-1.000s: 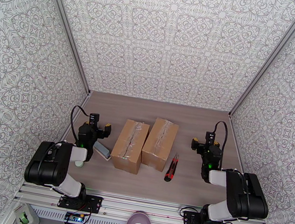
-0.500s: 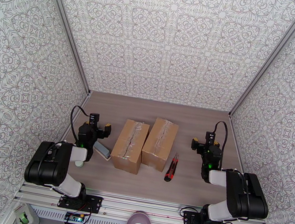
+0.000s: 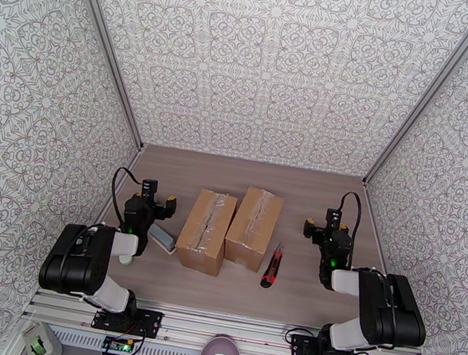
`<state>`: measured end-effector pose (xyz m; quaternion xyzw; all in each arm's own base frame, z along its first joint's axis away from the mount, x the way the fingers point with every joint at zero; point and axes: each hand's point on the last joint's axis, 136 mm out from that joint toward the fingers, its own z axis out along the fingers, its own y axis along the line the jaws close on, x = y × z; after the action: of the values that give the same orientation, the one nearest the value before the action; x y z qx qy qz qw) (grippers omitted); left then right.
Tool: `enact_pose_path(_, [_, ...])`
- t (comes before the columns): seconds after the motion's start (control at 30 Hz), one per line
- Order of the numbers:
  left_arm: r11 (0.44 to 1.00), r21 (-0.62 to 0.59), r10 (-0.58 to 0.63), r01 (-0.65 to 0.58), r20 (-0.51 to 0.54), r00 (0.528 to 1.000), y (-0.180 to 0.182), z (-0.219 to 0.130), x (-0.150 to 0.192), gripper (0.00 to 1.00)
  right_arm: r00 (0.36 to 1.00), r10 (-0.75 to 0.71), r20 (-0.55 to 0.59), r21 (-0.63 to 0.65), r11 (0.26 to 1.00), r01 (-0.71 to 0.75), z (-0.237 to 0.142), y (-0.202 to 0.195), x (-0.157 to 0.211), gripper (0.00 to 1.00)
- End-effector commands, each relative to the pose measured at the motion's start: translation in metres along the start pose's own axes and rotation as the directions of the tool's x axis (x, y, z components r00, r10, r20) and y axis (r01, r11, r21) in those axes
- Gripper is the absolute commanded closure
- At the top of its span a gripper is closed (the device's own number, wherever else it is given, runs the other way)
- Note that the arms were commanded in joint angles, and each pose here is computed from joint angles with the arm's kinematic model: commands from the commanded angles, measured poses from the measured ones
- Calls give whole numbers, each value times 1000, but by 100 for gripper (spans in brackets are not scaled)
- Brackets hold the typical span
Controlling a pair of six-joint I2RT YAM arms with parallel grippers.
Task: Unpack the express box
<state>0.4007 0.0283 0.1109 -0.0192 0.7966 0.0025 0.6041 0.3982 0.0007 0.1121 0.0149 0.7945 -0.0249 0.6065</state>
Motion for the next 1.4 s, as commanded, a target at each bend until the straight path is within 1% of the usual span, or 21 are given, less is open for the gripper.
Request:
enact_pose_path(0.0, [999, 7, -40, 40, 24, 999, 6, -5, -9, 1, 998, 32, 60, 44, 998, -34, -8, -10, -16, 1])
enact_pose_path(0.13, [997, -38, -65, 64, -18, 998, 15, -11, -29, 1, 995, 47, 85, 83, 995, -54, -28, -19, -45, 1])
enact_pose_path(0.17, [996, -55, -76, 74, -26, 997, 18, -12, -39, 1, 994, 64, 90, 80, 994, -71, -35, -19, -56, 1])
enact_pose_path(0.2, [994, -53, -93, 92, -8, 996, 18, -15, -55, 1, 992, 90, 93, 64, 993, -96, -41, -18, -69, 1])
enact_pose_path(0.23, [995, -17, -101, 101, 7, 995, 12, -18, -68, 1, 992, 108, 72, 40, 993, -111, -46, -14, -76, 1])
enact_pose_path(0.33, [984, 143, -110, 107, 8, 994, -22, -28, -107, 1, 978, 206, -36, -24, 978, -207, -62, -2, -90, 2])
enact_pose_path(0.4, [974, 204, -86, 94, -46, 995, -47, -36, -117, 1, 957, 250, -146, -80, 961, -263, -76, 12, -81, 6])
enact_pose_path(0.43, [969, 234, -60, 76, -72, 996, -61, -40, -122, 1, 943, 275, -187, -91, 951, -296, -84, 17, -78, 6])
enact_pose_path(0.5, [953, 299, -7, 47, -132, 991, -92, -51, -123, 1, 910, 311, -275, -127, 926, -355, -102, 30, -68, 10])
enact_pose_path(0.6, [927, 370, 23, 51, -192, 981, -122, -64, -121, 1, 870, 333, -364, -163, 897, -412, -124, 47, -55, 12])
enact_pose_path(0.67, [909, 411, 17, 73, -213, 977, -136, -72, -123, 1, 858, 316, -405, -205, 883, -422, -138, 61, -46, 12])
enact_pose_path(0.73, [885, 457, 19, 89, -226, 974, -149, -80, -126, 1, 860, 292, -418, -248, 874, -418, -149, 73, -40, 13])
enact_pose_path(0.9, [859, 502, 49, 98, -271, 961, -168, -86, -132, 1, 848, 215, -484, -358, 836, -416, -170, 110, -21, 14])
enact_pose_path(1.0, [839, 534, 66, 101, -284, 956, -180, -89, -133, 2, 843, 131, -522, -415, 824, -385, -181, 135, -6, 17])
enact_pose_path(1.17, [798, 594, 81, 106, -279, 957, -203, -96, -140, 2, 865, -10, -502, -494, 824, -277, -199, 160, 10, 19])
enact_pose_path(1.37, [728, 674, 112, 126, -298, 948, -244, -98, -147, 2, 846, -86, -527, -533, 809, -250, -206, 178, 40, 20])
